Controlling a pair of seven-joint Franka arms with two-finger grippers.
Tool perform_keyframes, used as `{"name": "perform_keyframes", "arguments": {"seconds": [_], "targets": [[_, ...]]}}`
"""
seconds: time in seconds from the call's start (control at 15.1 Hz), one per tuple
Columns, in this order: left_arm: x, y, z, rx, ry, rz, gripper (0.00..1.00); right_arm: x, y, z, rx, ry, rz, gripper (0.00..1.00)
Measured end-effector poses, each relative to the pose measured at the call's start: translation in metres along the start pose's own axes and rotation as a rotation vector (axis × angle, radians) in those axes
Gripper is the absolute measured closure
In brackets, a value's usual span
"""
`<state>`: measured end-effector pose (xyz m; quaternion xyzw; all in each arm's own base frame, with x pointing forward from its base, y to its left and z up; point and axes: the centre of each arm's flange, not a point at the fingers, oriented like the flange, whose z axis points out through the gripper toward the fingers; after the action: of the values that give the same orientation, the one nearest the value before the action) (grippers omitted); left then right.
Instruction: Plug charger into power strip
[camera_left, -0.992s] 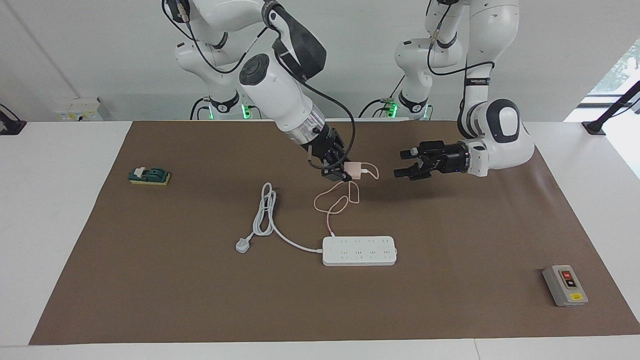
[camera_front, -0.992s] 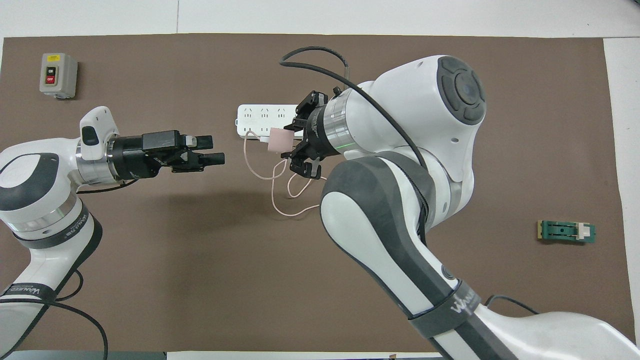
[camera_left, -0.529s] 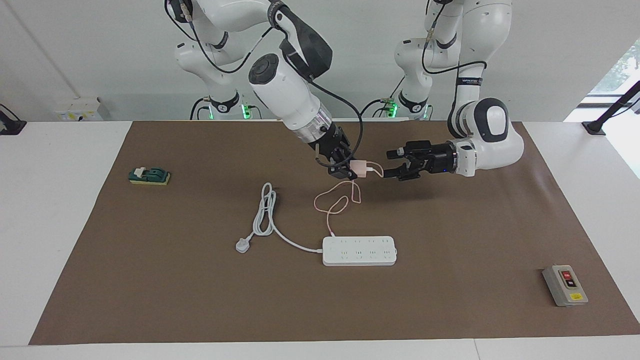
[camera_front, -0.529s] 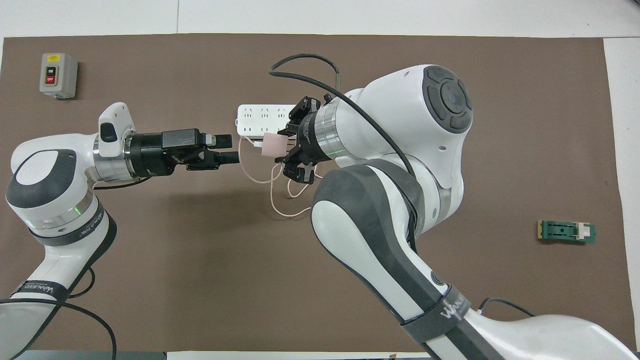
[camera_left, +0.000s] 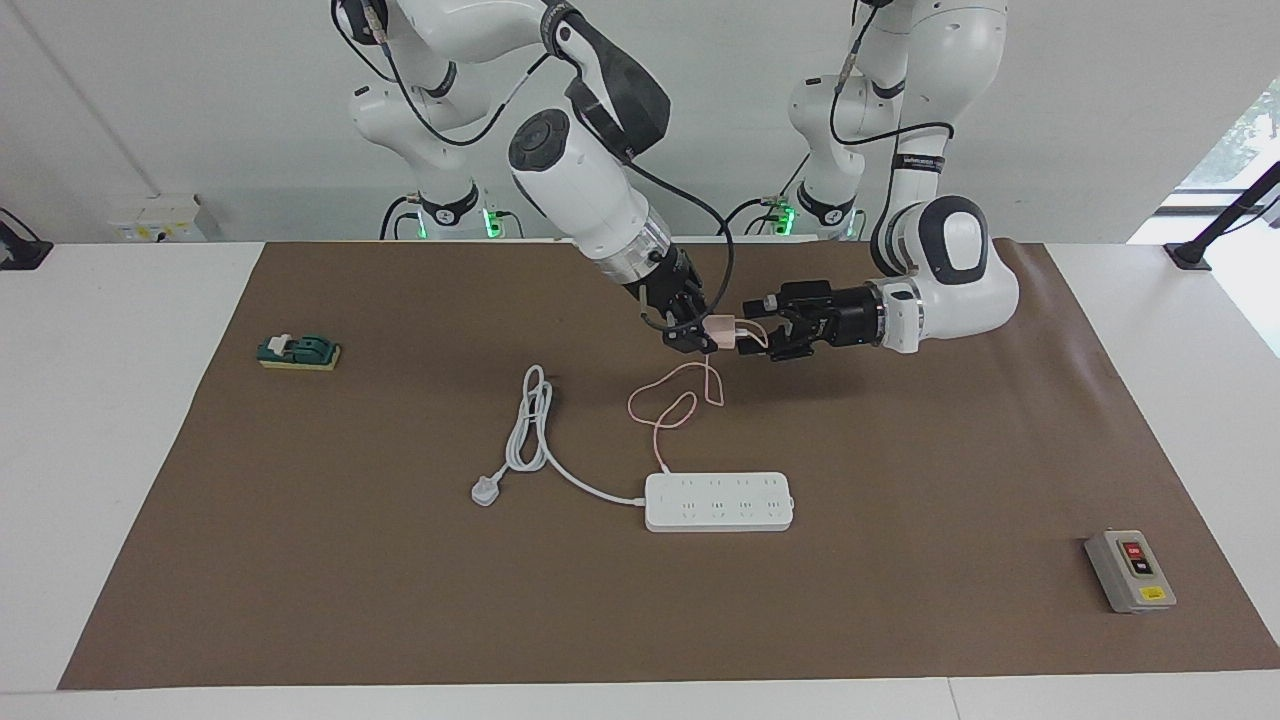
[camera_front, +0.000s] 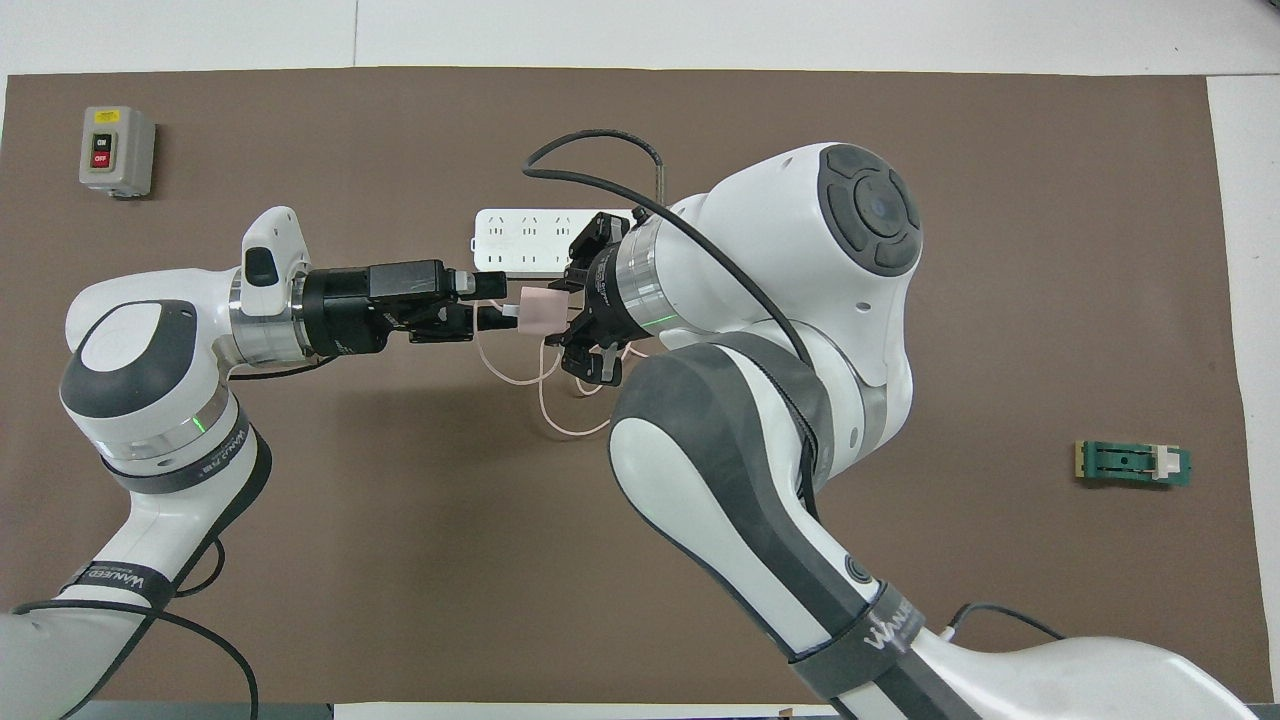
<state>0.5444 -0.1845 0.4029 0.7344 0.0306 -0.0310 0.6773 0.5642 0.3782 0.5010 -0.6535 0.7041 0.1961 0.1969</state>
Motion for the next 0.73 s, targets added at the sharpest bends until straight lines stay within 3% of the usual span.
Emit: {"name": "perform_keyframes", "arguments": {"seconds": [0.33, 0.73], "targets": [[0.0, 0.0005, -0.0018, -0.006, -0.004, 0.0, 0.19, 0.0002, 0.0034, -0.0006, -0.002, 0.003, -0.004, 0.53], [-0.0026, -0.0063, 0.0014, -0.003, -0.011, -0.002, 0.19, 0.001, 0.0036, 0.0005, -0.004, 0.005, -0.003, 0.53]]}}
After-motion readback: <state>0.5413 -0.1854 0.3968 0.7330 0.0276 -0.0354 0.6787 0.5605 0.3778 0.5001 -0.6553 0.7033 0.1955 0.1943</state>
